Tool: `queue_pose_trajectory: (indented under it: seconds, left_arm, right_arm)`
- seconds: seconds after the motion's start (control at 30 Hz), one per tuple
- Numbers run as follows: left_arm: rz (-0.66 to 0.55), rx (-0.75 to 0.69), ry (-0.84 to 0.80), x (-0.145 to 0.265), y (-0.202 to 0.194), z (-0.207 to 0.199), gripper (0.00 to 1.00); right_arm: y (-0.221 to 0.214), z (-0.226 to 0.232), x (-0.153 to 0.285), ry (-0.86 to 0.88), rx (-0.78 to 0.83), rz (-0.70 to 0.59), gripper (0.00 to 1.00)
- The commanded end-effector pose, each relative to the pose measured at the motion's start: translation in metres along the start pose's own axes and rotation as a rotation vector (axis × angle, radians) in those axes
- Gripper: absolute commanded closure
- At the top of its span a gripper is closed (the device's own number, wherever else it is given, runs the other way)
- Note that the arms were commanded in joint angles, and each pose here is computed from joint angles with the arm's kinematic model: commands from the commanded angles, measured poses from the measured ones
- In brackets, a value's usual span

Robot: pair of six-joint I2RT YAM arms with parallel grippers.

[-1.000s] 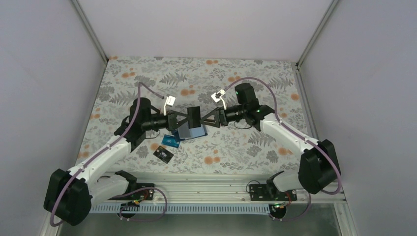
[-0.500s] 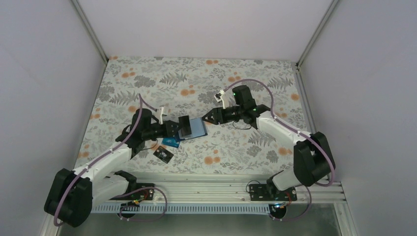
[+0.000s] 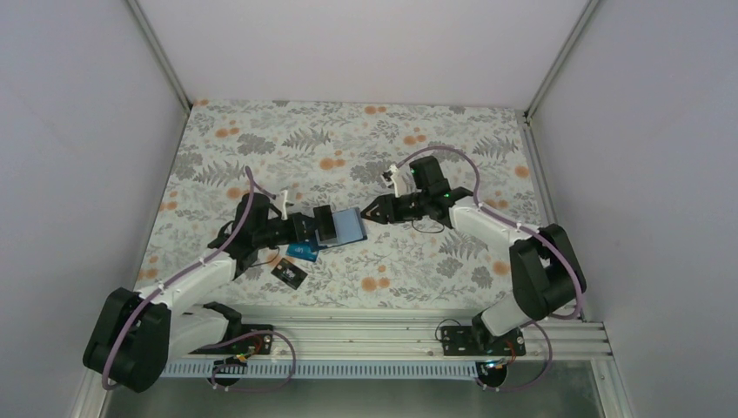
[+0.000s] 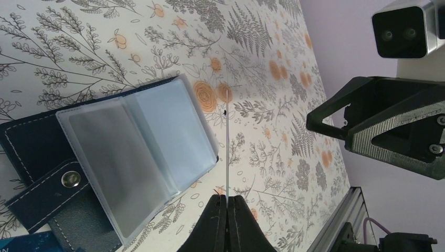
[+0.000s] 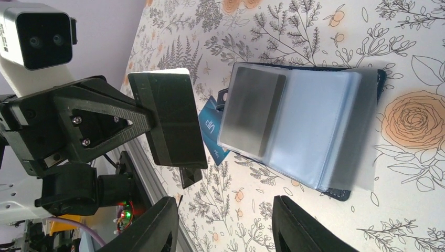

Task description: Put the credit cards into the card holder

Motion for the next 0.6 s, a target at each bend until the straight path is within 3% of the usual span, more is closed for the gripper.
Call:
queue_pose_trajectory:
  seconds: [0.0, 0.57]
  left_arm:
    - [-0.012, 0.015, 0.024, -0.001, 0.001, 0.004, 0.98]
    - [0.01, 0.089, 0.088, -0.011, -0.011, 0.02, 0.98]
  right_arm:
    - [0.005, -0.005, -0.005, 0.008, -0.004, -0.005, 0.53]
    - [0.008, -0.022, -0.022, -0.008, -0.04, 0.03, 0.55]
Point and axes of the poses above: each gripper's point midway between its finger pads, its own x axis back along the fingers, its own z axis along the line the jaws close on, y = z × x, the point moved 10 cm from there along x, back along the fingers, and after that the axes turned 15 degrees about -x, right-handed, at the moved point
